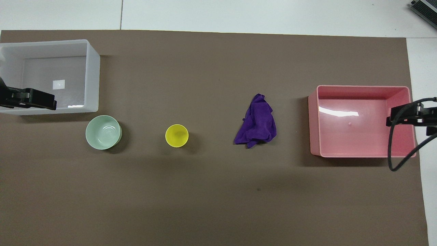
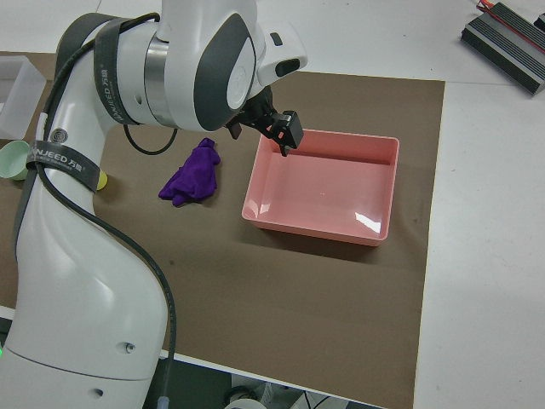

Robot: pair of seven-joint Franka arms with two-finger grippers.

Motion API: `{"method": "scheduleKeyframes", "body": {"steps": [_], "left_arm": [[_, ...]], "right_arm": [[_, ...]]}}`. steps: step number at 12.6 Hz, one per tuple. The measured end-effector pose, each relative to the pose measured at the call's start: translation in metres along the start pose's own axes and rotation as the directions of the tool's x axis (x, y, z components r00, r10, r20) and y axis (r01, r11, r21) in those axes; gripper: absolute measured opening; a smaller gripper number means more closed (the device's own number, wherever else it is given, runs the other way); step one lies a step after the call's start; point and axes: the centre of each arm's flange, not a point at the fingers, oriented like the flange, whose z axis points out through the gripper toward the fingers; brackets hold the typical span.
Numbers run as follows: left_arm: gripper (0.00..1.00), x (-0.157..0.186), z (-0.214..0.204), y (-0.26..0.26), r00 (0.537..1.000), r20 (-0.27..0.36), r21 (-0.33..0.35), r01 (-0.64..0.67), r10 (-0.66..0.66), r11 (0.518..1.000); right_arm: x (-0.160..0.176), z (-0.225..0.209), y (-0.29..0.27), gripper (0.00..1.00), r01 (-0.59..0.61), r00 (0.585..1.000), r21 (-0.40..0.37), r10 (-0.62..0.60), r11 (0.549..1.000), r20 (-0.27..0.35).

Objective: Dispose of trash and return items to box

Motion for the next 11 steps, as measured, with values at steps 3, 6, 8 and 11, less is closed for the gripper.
{"method": "scheduleKeyframes", "body": {"steps": [3, 6, 8, 11], "left_arm": [[1.0, -0.0003, 0.001, -0.0008, 1.0, 0.003, 0.0, 0.001, -0.001, 1.0], [1.0, -0.0008, 0.0042, -0.0004, 1.0, 0.012, 0.0, 0.001, -0.001, 1.0], [1.0, -0.0012, 0.0055, -0.0004, 1.0, 0.017, 0.0, 0.001, -0.001, 1.0], [1.0, -0.0011, 0.0056, -0.0035, 1.0, 0.016, 0.0, 0.007, -0.007, 1.0]], "right_arm": [[0.0, 0.0, 0.0, 1.0, 0.0, 1.0, 0.0, 0.0, 1.0, 0.0], [0.0, 0.0, 0.0, 1.0, 0.0, 1.0, 0.0, 0.0, 1.0, 0.0], [0.0, 0.0, 0.0, 1.0, 0.0, 1.0, 0.0, 0.0, 1.0, 0.0], [0.0, 0.0, 0.0, 1.0, 0.0, 1.0, 0.0, 0.0, 1.0, 0.0]]}}
